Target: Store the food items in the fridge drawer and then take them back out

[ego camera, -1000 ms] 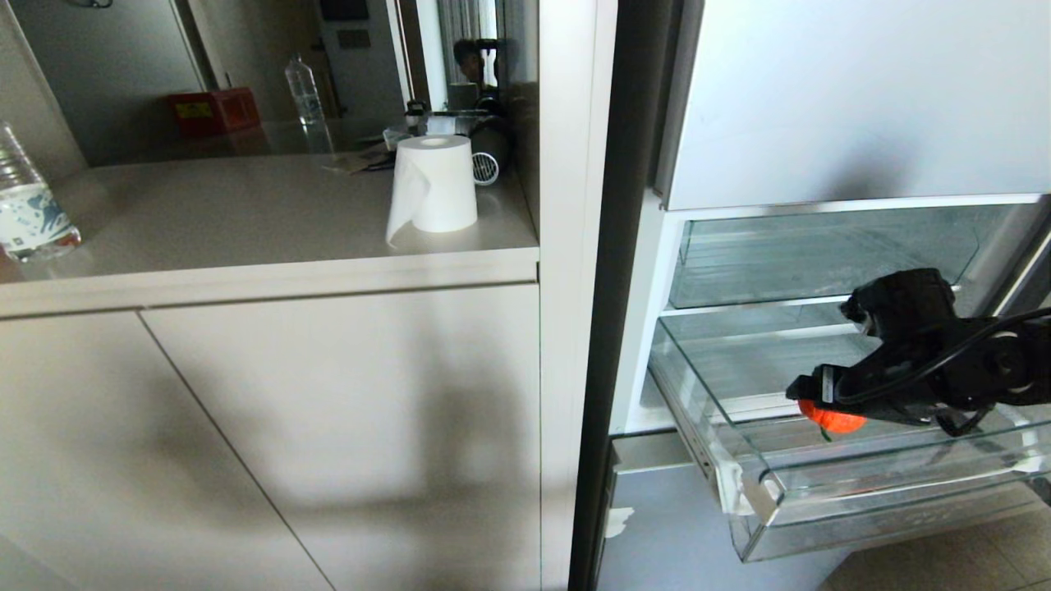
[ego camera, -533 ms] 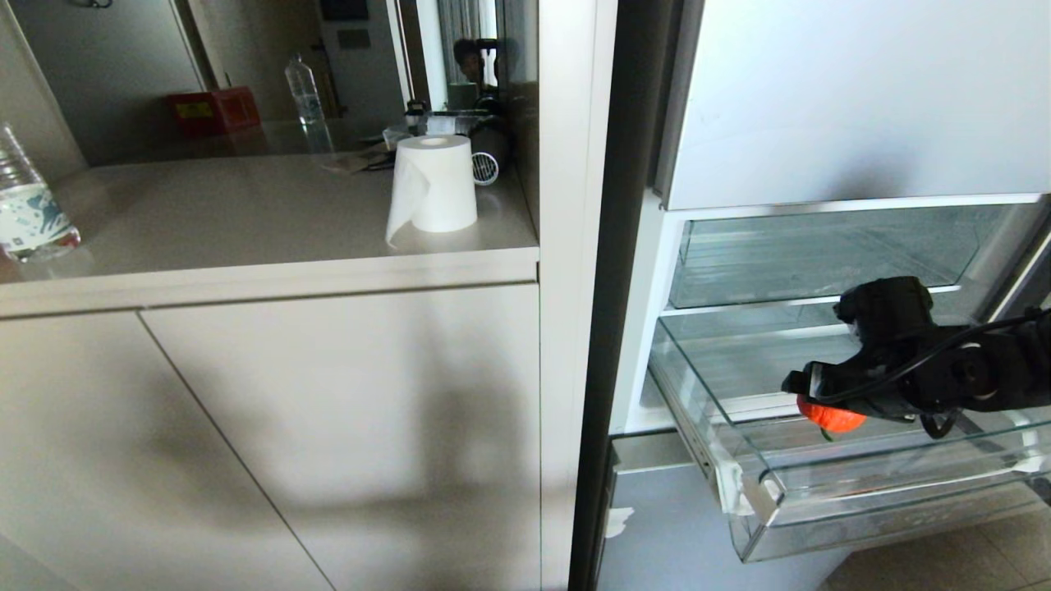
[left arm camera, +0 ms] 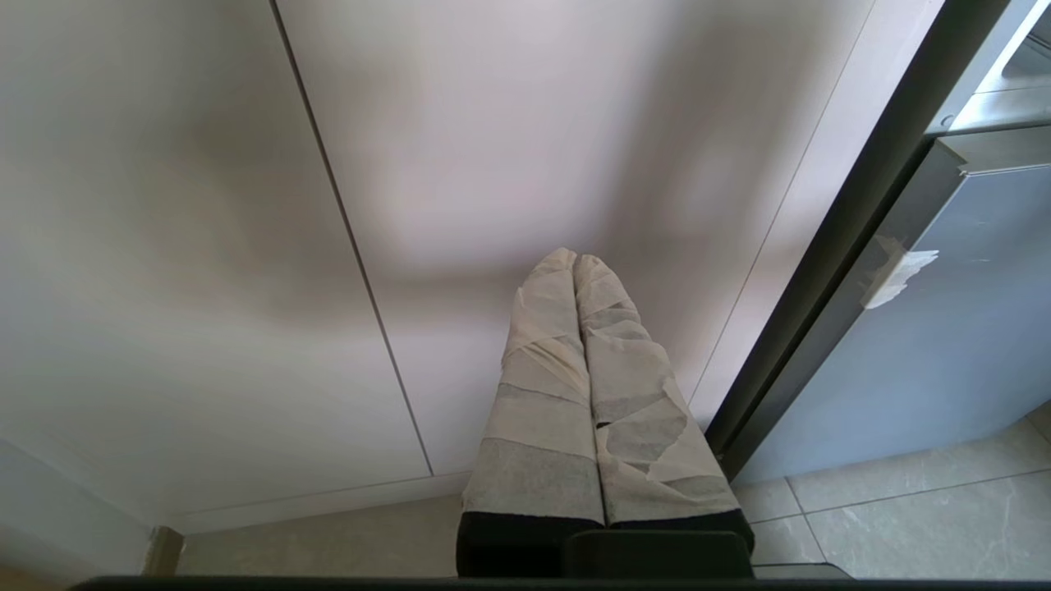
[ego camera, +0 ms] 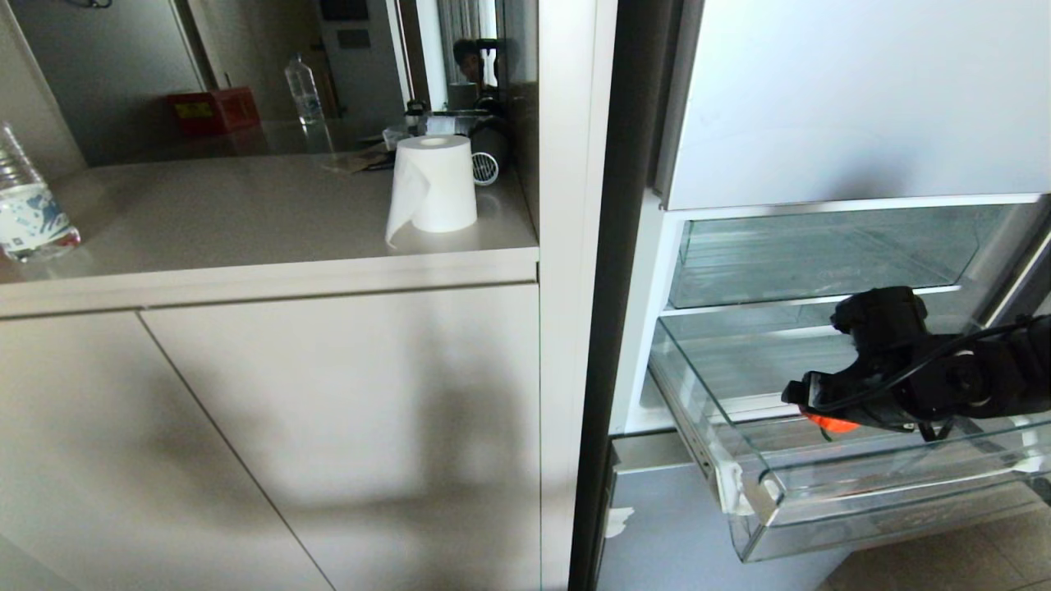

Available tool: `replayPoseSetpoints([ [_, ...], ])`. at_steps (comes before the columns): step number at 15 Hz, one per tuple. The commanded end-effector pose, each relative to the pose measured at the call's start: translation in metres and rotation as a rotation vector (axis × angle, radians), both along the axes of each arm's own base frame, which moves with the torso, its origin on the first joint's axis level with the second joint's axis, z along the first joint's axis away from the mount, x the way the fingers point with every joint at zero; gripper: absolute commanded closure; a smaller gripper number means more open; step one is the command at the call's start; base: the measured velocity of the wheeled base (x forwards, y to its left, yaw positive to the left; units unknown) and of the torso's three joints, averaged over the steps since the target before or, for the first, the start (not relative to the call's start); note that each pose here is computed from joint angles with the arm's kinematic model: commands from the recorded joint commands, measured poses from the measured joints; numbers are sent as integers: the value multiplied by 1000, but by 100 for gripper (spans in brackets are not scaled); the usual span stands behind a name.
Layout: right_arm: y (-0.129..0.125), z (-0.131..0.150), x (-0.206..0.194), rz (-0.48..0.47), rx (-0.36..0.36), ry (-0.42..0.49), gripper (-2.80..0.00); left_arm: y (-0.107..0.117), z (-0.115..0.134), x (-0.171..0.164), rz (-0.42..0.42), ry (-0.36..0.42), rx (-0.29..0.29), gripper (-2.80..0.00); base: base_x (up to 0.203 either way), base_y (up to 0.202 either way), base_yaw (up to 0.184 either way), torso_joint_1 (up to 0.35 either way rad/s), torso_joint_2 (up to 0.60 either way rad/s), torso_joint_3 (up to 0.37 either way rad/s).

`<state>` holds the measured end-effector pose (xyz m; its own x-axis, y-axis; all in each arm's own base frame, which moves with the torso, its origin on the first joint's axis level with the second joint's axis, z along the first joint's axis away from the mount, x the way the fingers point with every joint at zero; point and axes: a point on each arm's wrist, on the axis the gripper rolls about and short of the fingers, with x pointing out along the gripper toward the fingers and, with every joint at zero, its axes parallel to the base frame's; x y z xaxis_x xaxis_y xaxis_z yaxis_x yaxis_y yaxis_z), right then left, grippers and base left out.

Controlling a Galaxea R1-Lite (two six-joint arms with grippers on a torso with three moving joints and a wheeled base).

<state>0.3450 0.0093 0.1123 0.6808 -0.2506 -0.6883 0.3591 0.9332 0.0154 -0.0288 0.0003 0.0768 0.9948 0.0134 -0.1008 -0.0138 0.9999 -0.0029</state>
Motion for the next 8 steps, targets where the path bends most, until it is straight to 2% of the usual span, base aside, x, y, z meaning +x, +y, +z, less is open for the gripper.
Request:
replayPoseSetpoints([
  [1,0,-2,-1,-4,0,8,-280,0,0,0,0,1,0,0,0,0,0,0,0,0],
  [2,0,-3,-2,-4,0,13,-280,0,0,0,0,0,0,0,0,0,0,0,0,0],
  [3,0,-4,-2,-4,0,14,0,0,0,0,0,1,0,0,0,0,0,0,0,0],
  [8,-1,-2,-2,-7,2,8,0,0,0,0,0,1,0,0,0,0,0,0,0,0],
])
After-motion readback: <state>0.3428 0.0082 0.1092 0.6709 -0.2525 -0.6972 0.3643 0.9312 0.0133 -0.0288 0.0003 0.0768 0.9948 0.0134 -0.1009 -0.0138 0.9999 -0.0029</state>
